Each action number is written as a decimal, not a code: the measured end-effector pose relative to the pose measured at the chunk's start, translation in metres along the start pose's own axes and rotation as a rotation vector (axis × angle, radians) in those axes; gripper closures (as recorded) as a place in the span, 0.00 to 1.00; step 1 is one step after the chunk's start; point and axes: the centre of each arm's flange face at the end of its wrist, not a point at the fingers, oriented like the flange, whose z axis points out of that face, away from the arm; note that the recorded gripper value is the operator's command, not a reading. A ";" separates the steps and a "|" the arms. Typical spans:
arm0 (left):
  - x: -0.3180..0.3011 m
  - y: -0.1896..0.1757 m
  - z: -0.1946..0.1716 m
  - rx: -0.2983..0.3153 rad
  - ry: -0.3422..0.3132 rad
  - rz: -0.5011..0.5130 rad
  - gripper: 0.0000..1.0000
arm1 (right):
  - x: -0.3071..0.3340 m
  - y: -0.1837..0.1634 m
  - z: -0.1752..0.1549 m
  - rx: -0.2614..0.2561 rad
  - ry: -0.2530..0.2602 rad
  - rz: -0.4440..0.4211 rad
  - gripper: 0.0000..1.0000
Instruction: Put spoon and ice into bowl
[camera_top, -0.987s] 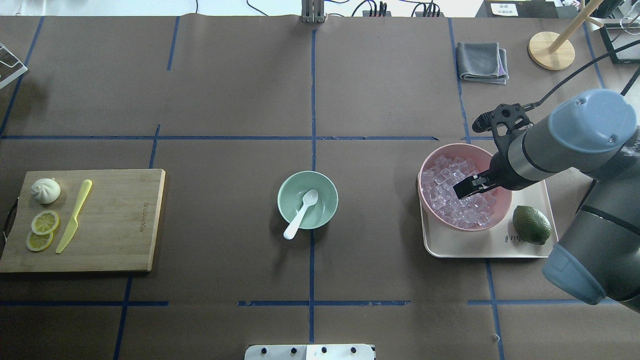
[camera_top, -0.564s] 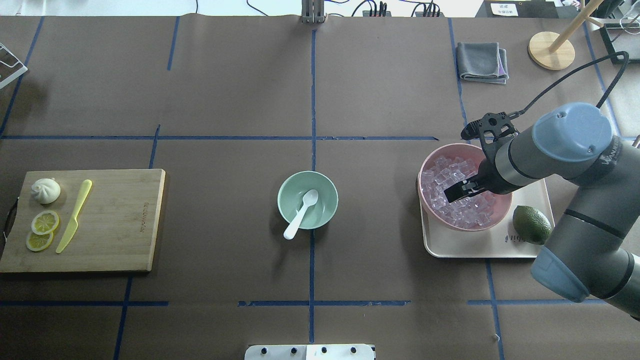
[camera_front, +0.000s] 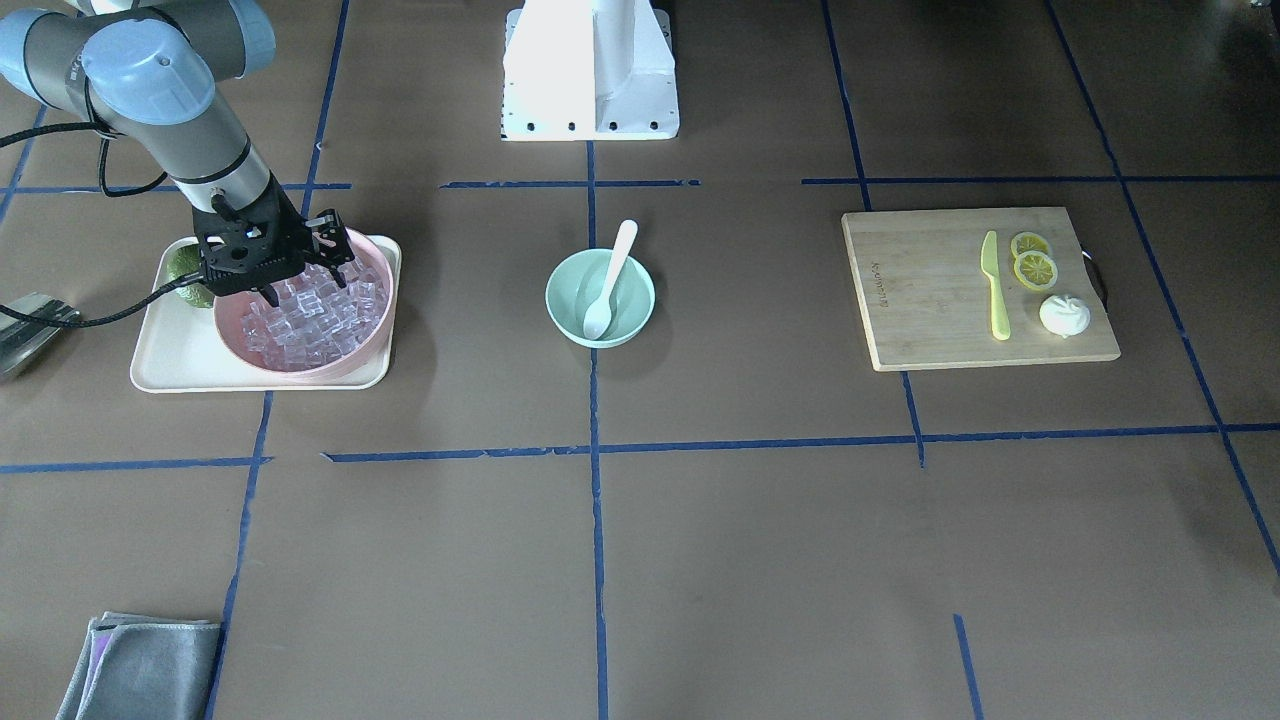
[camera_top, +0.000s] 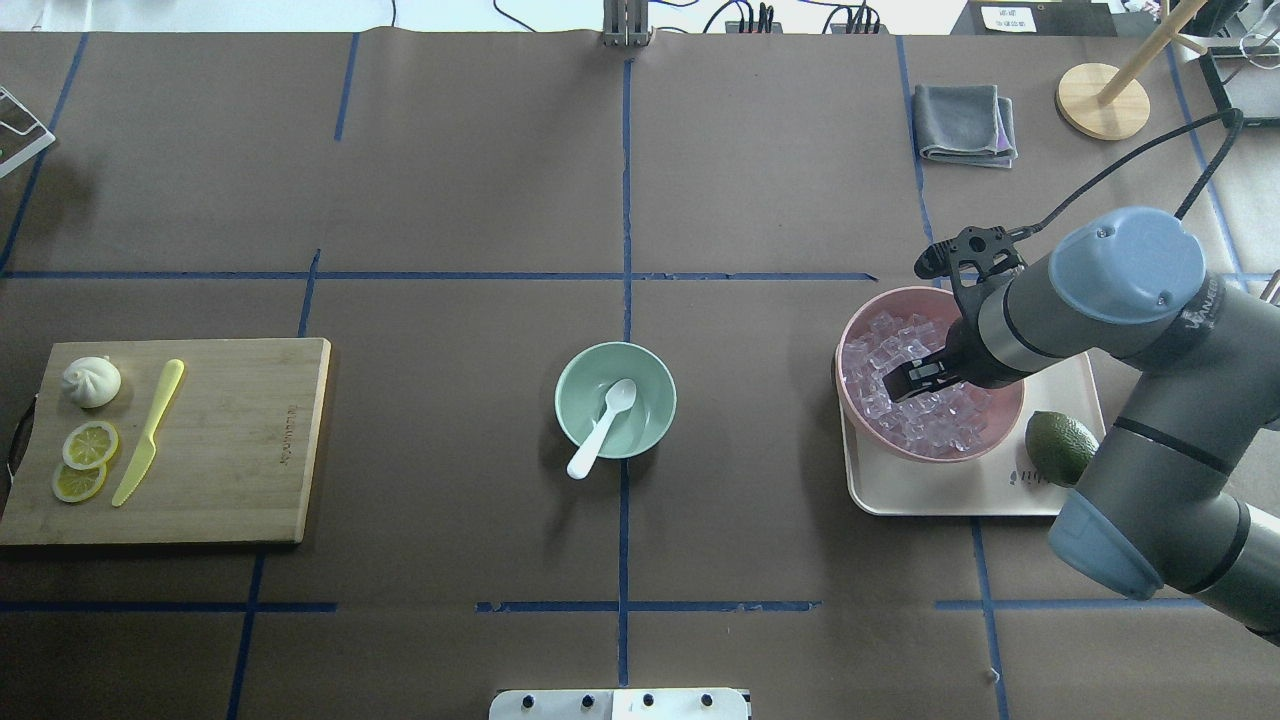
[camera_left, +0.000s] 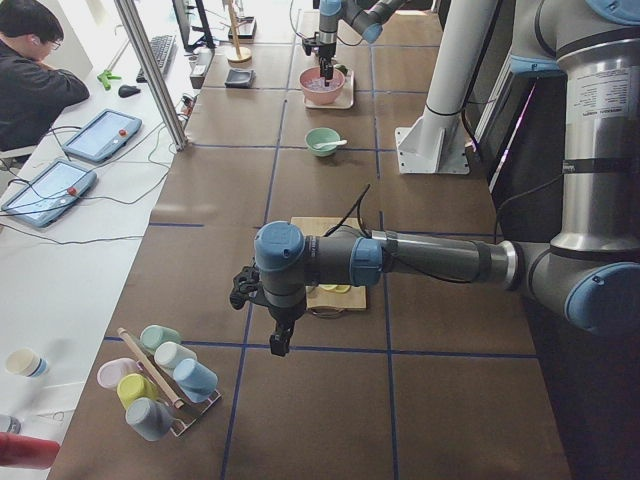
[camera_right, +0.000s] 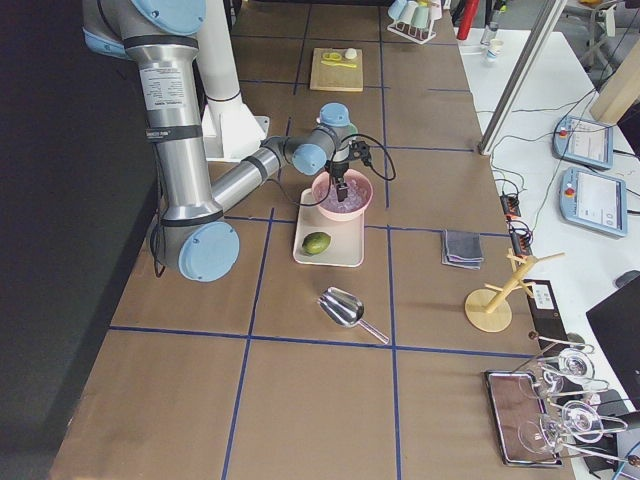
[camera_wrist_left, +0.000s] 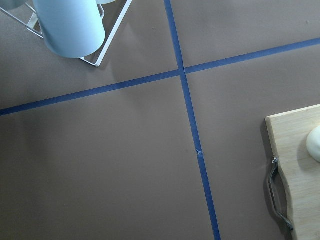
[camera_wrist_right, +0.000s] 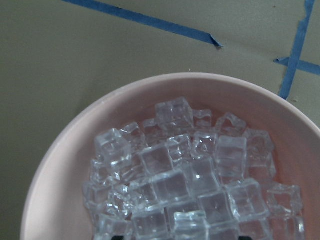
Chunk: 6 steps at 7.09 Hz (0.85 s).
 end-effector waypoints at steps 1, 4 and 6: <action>0.000 0.001 0.000 0.001 0.000 0.001 0.00 | -0.004 -0.005 0.003 0.007 0.004 0.002 0.23; 0.000 0.001 0.000 0.000 0.000 0.000 0.00 | -0.004 -0.010 0.009 0.011 0.019 0.004 0.23; -0.001 0.005 0.002 -0.005 0.001 -0.005 0.00 | 0.000 -0.008 0.008 0.009 0.022 0.004 0.23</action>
